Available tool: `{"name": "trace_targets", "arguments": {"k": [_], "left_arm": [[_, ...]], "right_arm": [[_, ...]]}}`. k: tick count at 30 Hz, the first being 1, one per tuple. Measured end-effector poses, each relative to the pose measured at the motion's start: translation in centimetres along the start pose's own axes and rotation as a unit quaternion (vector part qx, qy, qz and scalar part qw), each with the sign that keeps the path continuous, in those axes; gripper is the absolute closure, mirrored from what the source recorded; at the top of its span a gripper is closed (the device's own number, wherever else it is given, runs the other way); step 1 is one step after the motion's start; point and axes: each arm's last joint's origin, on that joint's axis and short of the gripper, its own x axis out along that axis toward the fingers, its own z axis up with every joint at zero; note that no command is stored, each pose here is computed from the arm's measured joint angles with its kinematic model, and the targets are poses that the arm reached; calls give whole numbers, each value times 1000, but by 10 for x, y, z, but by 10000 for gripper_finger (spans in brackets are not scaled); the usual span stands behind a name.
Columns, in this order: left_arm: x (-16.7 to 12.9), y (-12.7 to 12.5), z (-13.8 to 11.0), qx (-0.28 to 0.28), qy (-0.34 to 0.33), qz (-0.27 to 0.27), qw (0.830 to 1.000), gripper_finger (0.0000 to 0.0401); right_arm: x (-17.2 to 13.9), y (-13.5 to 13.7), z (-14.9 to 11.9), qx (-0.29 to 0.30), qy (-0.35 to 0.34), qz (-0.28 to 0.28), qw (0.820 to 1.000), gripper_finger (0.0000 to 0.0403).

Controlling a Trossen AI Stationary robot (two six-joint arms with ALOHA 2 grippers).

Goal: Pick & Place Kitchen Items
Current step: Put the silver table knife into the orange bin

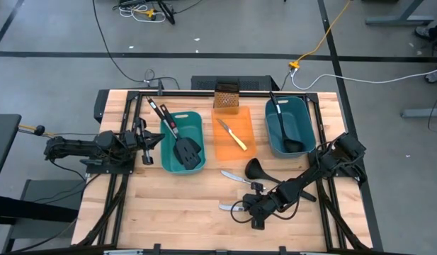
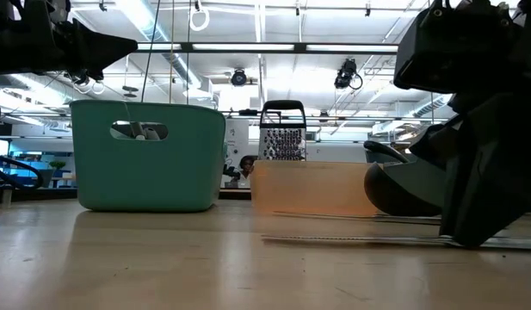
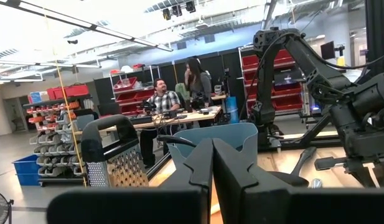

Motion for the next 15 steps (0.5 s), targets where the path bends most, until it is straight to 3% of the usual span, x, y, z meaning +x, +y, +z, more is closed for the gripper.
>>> {"name": "trace_targets", "arguments": {"k": [15], "left_arm": [[0, 0, 0, -1, 0, 0, 1000, 386]], "right_arm": [[-7, -2, 2, -5, -9, -13, 1000, 357]]}}
